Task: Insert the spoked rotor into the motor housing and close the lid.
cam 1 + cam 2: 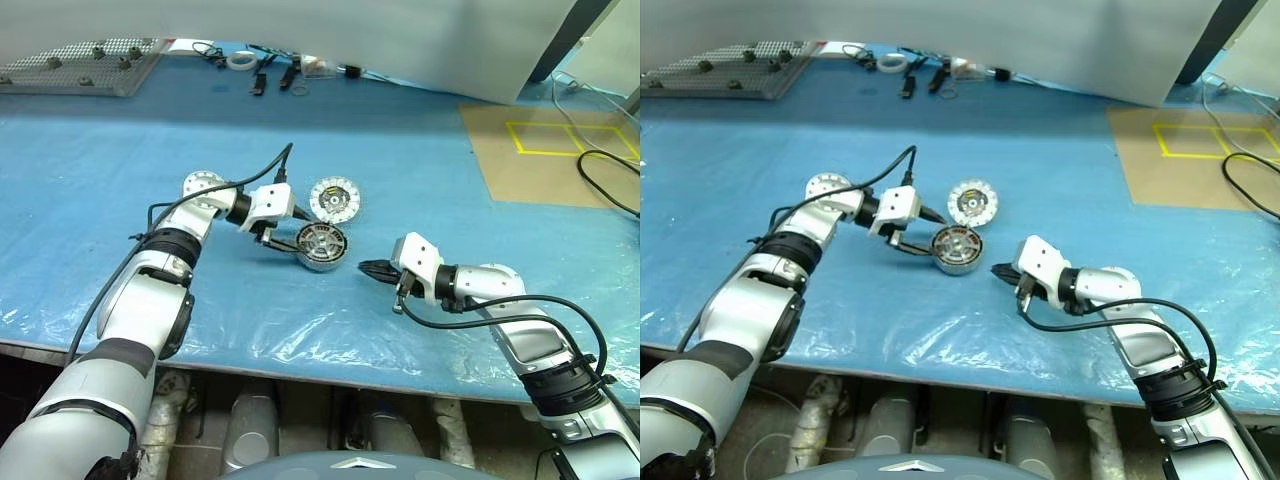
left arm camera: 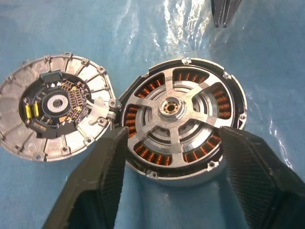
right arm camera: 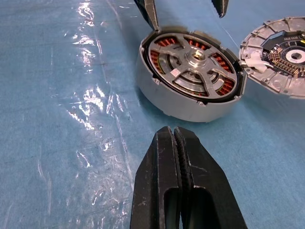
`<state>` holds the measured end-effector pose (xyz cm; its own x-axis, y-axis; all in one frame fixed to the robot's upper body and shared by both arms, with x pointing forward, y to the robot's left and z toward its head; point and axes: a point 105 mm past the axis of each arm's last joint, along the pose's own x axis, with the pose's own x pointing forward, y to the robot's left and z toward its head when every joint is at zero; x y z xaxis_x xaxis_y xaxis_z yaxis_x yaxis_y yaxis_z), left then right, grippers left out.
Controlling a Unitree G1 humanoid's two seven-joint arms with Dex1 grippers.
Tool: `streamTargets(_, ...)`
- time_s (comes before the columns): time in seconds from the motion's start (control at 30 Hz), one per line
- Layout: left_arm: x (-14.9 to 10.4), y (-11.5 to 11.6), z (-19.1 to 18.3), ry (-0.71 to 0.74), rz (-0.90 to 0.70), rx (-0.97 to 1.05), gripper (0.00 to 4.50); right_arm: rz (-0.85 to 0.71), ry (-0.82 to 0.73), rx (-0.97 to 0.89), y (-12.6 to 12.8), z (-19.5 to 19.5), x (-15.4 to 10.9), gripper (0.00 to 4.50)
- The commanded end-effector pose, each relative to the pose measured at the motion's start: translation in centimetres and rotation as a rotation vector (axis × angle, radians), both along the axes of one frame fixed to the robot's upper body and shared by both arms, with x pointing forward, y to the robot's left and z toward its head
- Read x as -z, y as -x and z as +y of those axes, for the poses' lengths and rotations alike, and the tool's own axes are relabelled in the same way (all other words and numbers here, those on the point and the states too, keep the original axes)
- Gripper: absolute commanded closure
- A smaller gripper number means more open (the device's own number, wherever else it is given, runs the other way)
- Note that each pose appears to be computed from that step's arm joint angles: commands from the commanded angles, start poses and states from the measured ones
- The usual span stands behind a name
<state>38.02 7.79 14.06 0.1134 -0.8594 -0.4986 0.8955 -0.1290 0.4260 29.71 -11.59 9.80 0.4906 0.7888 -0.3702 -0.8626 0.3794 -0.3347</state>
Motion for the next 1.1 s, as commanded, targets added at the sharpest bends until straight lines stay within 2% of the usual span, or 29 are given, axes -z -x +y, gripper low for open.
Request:
streamTargets(0.03,-2.6,-0.2,-0.1,0.059,-0.042,0.021,1.35,-0.038,-0.006,-0.001,0.0,-0.2,-0.8,4.5)
streamTargets(0.27,-4.5,0.9,0.9,0.157,-0.012,0.057,1.35,-0.041,-0.025,-0.008,0.0,0.1,-1.3,4.5)
streamTargets(0.57,-5.4,0.8,2.2,0.329,-0.029,-0.112,1.35,-0.066,-0.037,-0.015,-0.9,0.3,-2.2,4.5)
streamTargets(0.9,-3.2,2.3,-0.1,0.463,0.045,-0.214,1.35,-0.081,-0.051,-0.003,-2.0,0.3,-2.9,4.5)
streamTargets(1.0,-2.2,2.8,-0.2,0.484,0.101,-0.227,1.95,-0.083,-0.049,-0.003,-2.1,0.3,-3.0,4.5)
streamTargets(1.1,-0.7,2.6,-0.4,0.482,0.138,-0.263,2.96,-0.086,-0.049,-0.002,-2.3,0.3,-3.1,4.5)
